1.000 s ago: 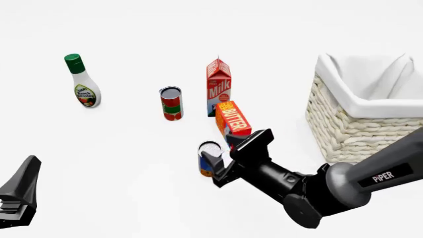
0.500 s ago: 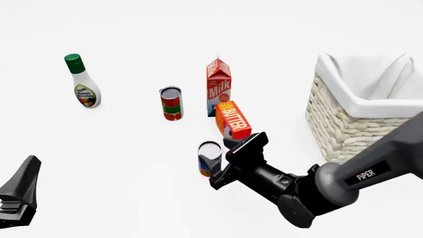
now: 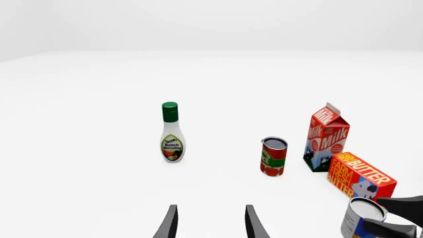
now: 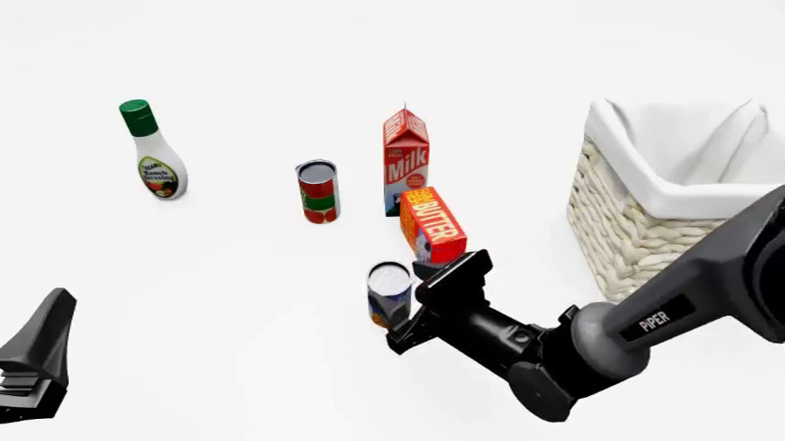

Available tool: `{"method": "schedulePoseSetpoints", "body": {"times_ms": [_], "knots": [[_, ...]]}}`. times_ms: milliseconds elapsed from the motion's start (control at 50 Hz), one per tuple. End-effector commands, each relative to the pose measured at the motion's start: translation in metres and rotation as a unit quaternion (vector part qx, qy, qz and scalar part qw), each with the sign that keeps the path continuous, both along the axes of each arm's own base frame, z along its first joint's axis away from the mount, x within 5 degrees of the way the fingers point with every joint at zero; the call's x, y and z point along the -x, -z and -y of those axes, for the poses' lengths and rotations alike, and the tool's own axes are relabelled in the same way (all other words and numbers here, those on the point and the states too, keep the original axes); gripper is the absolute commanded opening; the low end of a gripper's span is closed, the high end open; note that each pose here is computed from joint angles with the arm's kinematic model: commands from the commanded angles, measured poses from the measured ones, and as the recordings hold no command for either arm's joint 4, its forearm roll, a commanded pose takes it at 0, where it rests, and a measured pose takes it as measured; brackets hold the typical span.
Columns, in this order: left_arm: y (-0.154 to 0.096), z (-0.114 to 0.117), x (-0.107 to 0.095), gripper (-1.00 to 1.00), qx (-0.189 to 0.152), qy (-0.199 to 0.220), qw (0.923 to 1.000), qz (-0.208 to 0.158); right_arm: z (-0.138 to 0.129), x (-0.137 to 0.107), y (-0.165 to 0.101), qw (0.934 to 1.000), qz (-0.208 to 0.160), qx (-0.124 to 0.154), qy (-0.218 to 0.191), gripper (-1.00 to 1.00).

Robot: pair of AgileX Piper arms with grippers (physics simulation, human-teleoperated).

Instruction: Pick the alphabet soup and place it in the basket.

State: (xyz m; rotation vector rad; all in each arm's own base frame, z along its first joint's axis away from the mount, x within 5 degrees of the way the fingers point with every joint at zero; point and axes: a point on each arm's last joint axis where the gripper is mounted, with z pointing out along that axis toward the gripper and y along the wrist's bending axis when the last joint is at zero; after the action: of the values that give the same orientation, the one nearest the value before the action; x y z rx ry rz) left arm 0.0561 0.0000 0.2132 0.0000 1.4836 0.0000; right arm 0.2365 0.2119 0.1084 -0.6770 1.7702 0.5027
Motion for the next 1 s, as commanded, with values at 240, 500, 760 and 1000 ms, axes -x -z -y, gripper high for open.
{"method": "schedulePoseSetpoints", "body": {"times_ms": [240, 500, 760, 1000], "knots": [[0.0, 0.0, 0.0, 1.0, 0.0, 0.0, 1.0, 0.0, -0.003, -0.003, 0.011, 1.0, -0.008, 0.005, 0.0, 1.0], [0.0, 0.0, 0.0, 1.0, 0.0, 0.0, 1.0, 0.0, -0.006, -0.004, 0.019, 0.9999, -0.015, 0.008, -0.002, 1.0], [0.0, 0.0, 0.0, 1.0, 0.0, 0.0, 1.0, 0.0, -0.006, -0.003, 0.022, 0.9998, -0.017, 0.009, -0.002, 1.0], [0.0, 0.0, 0.0, 1.0, 0.0, 0.0, 1.0, 0.0, -0.006, -0.004, 0.024, 0.9998, -0.019, 0.01, -0.001, -1.0]]}}
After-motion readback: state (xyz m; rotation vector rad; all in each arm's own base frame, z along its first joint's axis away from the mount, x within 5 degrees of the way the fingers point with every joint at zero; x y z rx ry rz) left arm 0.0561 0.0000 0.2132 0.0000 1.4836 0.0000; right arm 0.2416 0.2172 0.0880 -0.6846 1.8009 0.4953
